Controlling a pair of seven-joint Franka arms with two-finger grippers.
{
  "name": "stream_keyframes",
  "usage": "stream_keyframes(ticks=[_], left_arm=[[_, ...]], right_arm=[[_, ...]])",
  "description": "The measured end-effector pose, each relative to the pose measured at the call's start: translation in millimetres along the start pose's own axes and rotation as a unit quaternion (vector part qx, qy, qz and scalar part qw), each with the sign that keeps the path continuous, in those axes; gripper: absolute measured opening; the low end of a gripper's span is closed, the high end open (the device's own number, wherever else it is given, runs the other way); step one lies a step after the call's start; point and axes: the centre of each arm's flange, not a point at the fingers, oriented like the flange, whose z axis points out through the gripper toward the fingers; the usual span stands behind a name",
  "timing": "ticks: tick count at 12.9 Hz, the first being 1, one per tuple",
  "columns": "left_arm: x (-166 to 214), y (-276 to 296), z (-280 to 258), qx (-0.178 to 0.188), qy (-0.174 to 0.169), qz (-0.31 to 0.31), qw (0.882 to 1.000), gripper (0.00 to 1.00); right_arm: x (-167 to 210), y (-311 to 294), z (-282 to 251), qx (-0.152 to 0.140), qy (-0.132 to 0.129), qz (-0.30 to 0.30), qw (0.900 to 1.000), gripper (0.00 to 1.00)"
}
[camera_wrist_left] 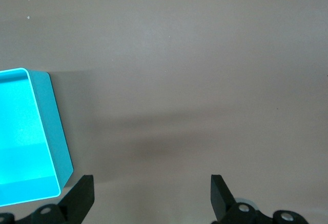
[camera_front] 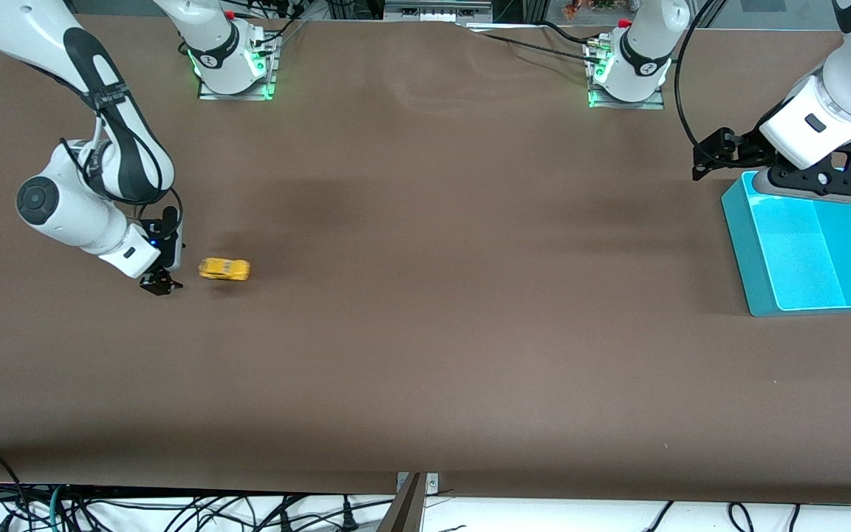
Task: Wind and store yellow beetle car
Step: 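Raise the right gripper back to rest as the car rolls off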
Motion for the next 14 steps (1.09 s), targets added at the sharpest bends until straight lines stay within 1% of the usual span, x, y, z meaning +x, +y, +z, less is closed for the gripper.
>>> stream_keyframes(ticks=[1, 2, 4, 5, 6, 7, 8, 9, 11, 12, 13, 14], left_arm=[[0, 0, 0, 0.000, 0.000, 0.000, 1.000, 1.00], [0, 0, 0, 0.000, 0.000, 0.000, 1.000, 1.00], [0, 0, 0, 0.000, 0.000, 0.000, 1.000, 1.00], [0, 0, 0, 0.000, 0.000, 0.000, 1.000, 1.00], [0, 0, 0, 0.000, 0.000, 0.000, 1.000, 1.00], [0, 0, 0, 0.000, 0.000, 0.000, 1.000, 1.00], [0, 0, 0, 0.000, 0.000, 0.000, 1.000, 1.00], [0, 0, 0, 0.000, 0.000, 0.000, 1.000, 1.00], [0, 0, 0, 0.000, 0.000, 0.000, 1.000, 1.00], [0, 0, 0, 0.000, 0.000, 0.000, 1.000, 1.00], [0, 0, 0, 0.000, 0.000, 0.000, 1.000, 1.00], [0, 0, 0, 0.000, 0.000, 0.000, 1.000, 1.00]], right_arm=[[3, 9, -19, -0.002, -0.001, 0.002, 1.000, 1.00], [4, 17, -39, -0.013, -0.003, 0.016, 1.000, 1.00], [8, 26, -98, -0.054, -0.010, 0.080, 0.995, 1.00], [13, 24, -128, -0.066, -0.011, 0.109, 0.992, 1.00], [21, 17, -156, -0.070, -0.012, 0.141, 0.988, 1.00], [30, 7, -181, -0.067, -0.012, 0.181, 0.981, 1.00], [37, -4, -202, -0.061, -0.012, 0.230, 0.971, 1.00], [39, -13, -219, -0.059, -0.012, 0.282, 0.958, 1.00], [40, -25, -242, -0.064, -0.007, 0.379, 0.923, 1.00], [40, -30, -248, -0.061, -0.005, 0.426, 0.903, 1.00], [42, -34, -251, -0.056, -0.003, 0.475, 0.878, 1.00], [44, -37, -253, -0.051, -0.002, 0.523, 0.851, 1.00]])
